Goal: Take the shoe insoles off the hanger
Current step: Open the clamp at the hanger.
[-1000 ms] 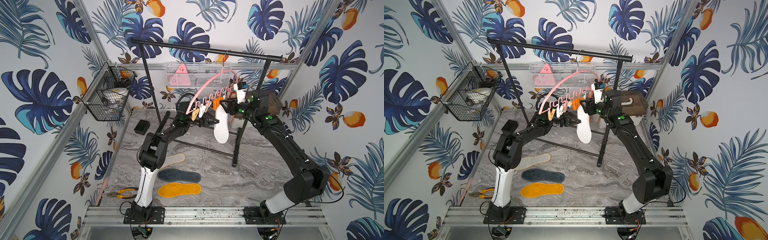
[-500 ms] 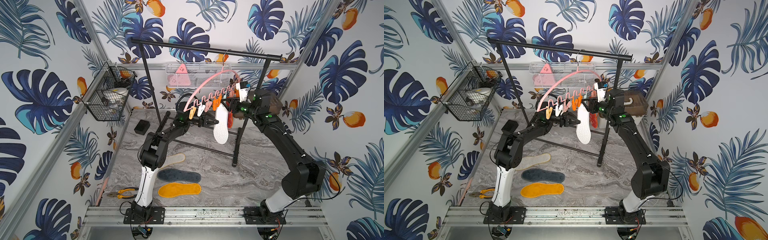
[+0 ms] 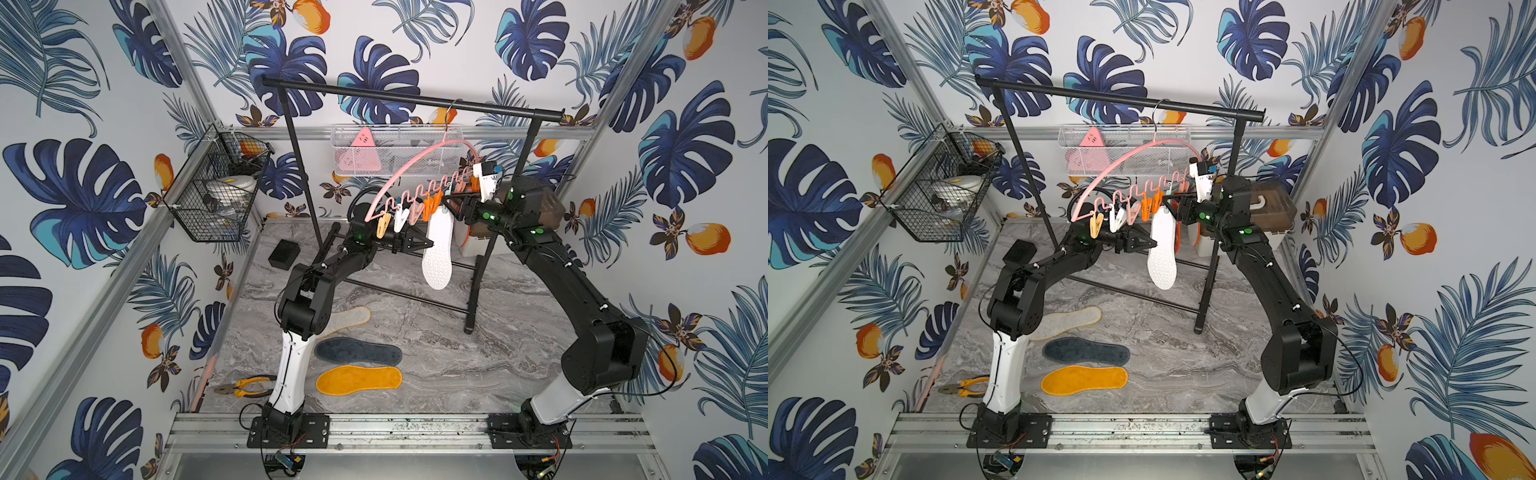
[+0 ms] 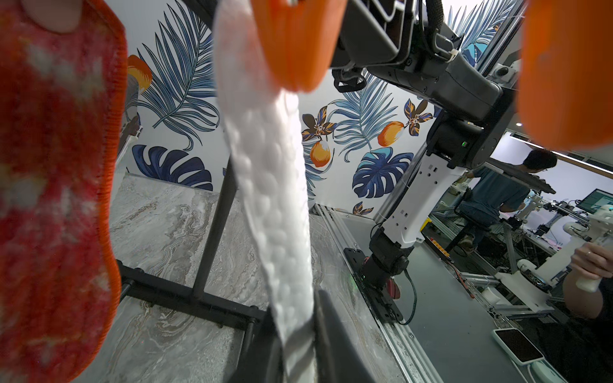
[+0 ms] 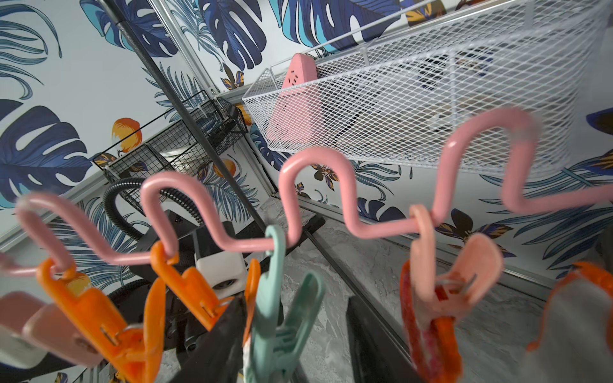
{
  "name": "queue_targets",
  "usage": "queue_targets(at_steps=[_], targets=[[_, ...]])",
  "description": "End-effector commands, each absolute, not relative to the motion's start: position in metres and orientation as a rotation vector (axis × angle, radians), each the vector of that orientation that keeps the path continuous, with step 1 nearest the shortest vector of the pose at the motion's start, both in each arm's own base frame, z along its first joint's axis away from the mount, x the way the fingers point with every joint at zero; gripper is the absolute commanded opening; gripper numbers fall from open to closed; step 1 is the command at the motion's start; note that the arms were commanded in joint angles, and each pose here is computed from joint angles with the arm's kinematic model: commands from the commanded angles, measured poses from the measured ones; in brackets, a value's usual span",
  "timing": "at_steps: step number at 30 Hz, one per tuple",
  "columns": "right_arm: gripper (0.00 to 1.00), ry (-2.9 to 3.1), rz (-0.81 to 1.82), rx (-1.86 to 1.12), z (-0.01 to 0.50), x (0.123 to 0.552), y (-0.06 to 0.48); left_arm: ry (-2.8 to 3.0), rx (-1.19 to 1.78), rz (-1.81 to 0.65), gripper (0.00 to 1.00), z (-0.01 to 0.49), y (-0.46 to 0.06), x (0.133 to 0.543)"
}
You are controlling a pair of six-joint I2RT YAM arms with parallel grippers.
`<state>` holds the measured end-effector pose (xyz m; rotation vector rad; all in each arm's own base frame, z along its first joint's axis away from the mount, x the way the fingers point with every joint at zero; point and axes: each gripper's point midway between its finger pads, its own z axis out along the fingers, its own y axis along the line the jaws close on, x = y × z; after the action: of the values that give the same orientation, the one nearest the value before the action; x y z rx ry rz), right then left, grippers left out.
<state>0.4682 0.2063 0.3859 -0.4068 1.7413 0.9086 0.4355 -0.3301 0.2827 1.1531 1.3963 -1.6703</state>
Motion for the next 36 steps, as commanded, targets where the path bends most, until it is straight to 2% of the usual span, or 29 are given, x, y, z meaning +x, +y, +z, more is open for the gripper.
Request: queue_targets(at_steps=[1,11,24,28,36], targets=[[0.52,1.698,0.947,-0.425,0.395,0.468,0.210,1.361,1.209,-1.666,0.18,0.286,-0.327,0.430],[0.50,1.691,0.989,-0.456,0.396,0.466,0.215,1.317,1.275,-1.651,0.13,0.291,-0.323,0.416],[0.48,1.678,1.052,-0.508,0.398,0.458,0.222,1.303,1.300,-1.650,0.13,0.293,-0.322,0.412],[0.40,1.668,1.045,-0.512,0.401,0.456,0.221,1.301,1.303,-1.649,0.13,0.294,-0.322,0.412],[0.34,1.658,1.034,-0.514,0.406,0.453,0.218,1.305,1.298,-1.650,0.14,0.293,-0.322,0.413]])
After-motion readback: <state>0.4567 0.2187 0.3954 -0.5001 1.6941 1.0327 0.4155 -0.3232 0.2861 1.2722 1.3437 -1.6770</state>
